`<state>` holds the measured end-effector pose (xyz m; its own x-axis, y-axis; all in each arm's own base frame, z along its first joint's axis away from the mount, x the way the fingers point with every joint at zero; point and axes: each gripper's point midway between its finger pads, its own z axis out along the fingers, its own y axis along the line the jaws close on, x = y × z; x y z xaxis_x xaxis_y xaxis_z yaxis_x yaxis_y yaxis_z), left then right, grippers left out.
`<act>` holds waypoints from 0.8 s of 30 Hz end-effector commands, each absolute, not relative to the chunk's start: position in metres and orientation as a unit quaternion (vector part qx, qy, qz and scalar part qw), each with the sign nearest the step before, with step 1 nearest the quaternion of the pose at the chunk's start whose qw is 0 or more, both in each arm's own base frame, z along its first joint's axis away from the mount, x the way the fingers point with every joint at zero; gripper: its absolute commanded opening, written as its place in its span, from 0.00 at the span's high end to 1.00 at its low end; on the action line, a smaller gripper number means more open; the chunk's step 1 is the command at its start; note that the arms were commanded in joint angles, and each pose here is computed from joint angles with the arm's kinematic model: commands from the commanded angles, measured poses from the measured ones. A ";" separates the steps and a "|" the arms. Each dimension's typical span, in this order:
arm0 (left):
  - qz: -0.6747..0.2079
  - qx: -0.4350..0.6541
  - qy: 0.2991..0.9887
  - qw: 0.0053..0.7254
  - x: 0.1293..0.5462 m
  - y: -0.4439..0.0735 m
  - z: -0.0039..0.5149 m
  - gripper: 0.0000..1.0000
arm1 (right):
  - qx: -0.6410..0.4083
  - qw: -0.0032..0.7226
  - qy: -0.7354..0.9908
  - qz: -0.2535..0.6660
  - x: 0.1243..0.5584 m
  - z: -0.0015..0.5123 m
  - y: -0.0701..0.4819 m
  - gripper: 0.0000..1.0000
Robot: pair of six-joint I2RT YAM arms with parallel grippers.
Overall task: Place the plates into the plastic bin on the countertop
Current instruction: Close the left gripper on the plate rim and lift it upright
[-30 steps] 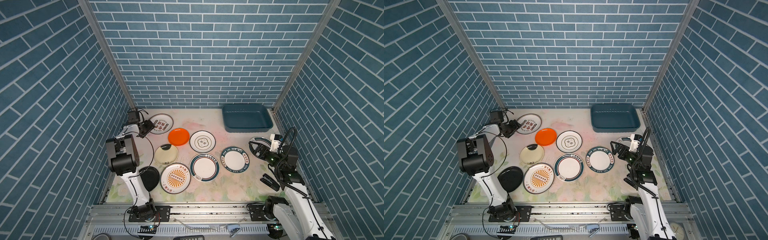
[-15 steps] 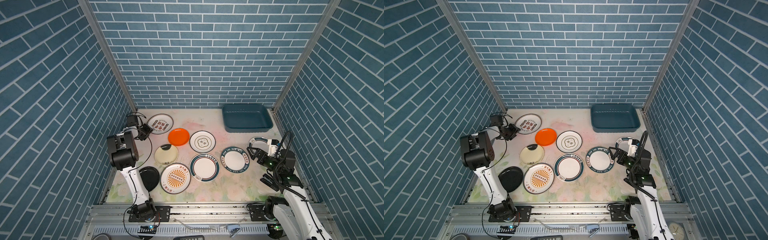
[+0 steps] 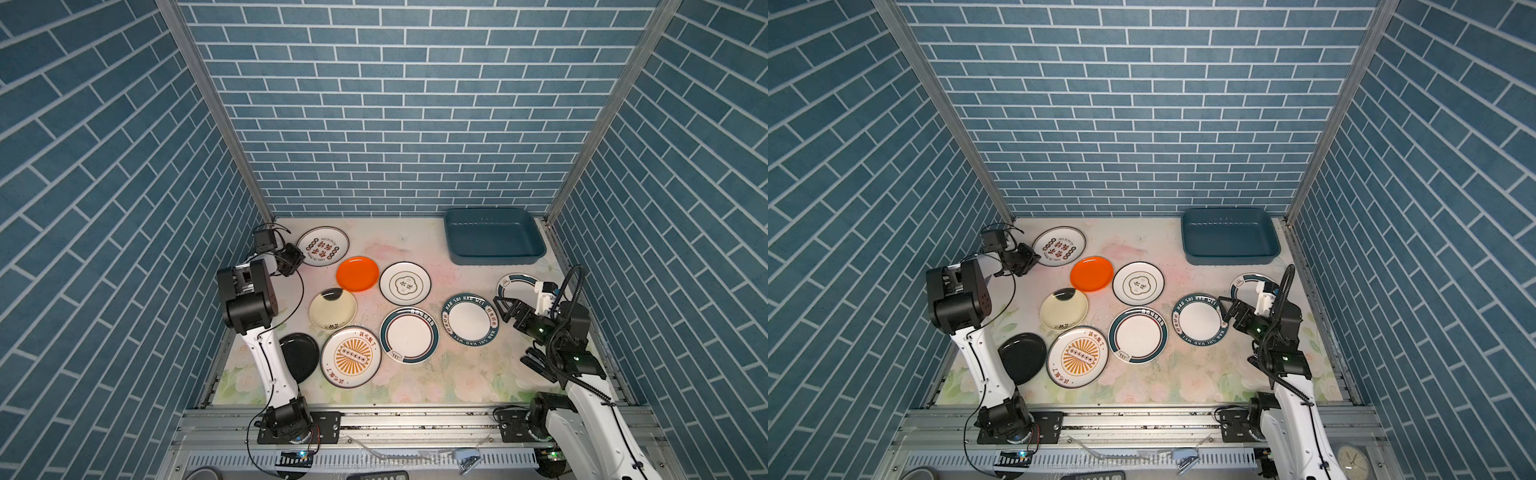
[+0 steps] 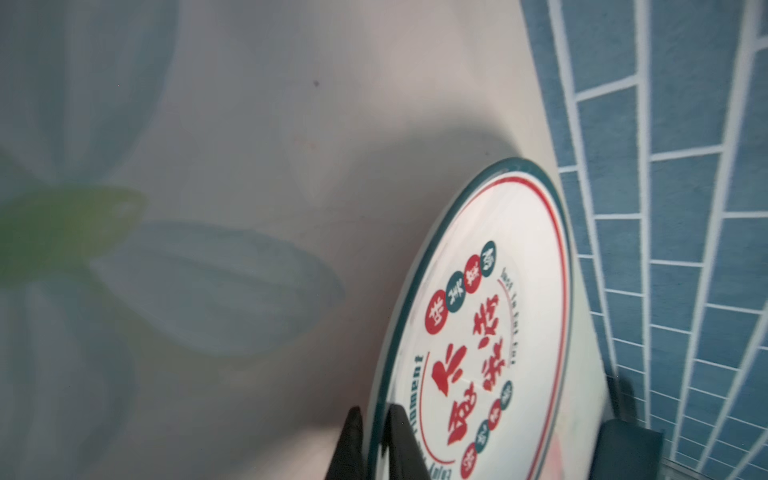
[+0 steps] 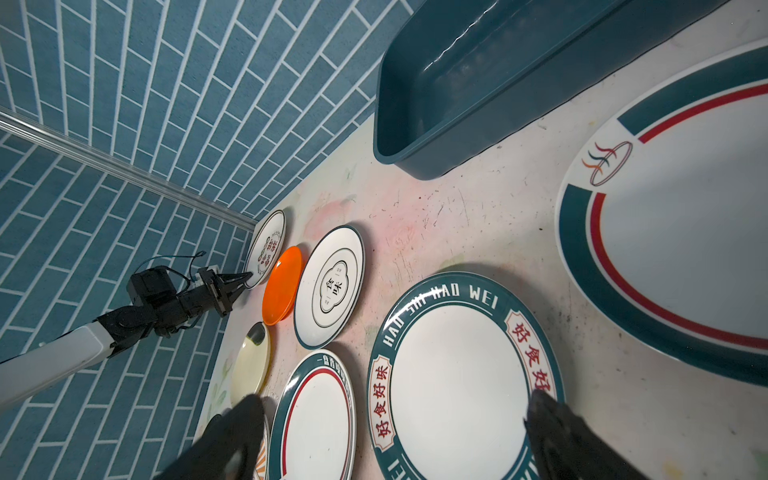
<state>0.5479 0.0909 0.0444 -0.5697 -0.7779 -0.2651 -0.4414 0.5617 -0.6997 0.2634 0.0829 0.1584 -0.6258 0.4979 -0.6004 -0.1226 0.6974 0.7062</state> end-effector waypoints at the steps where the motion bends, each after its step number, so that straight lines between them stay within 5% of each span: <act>1: -0.252 -0.382 0.856 0.241 0.532 0.094 0.006 1.00 | 0.128 0.403 0.830 0.364 0.258 0.148 0.081 0.03; 13: -0.293 -0.353 0.830 0.318 0.522 0.078 0.088 1.00 | 0.140 0.391 0.826 0.381 0.249 0.146 0.085 0.03; 24: -0.328 -0.268 0.805 0.414 0.455 0.001 0.187 1.00 | 0.148 0.319 0.839 0.415 0.244 0.143 0.099 0.07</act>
<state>0.4608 0.0210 0.1537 -0.5440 -0.7312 -0.4117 -0.2725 0.6179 -0.7375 0.2455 0.0887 0.1292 -0.7249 0.5169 -0.4554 -0.0047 0.6573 0.7536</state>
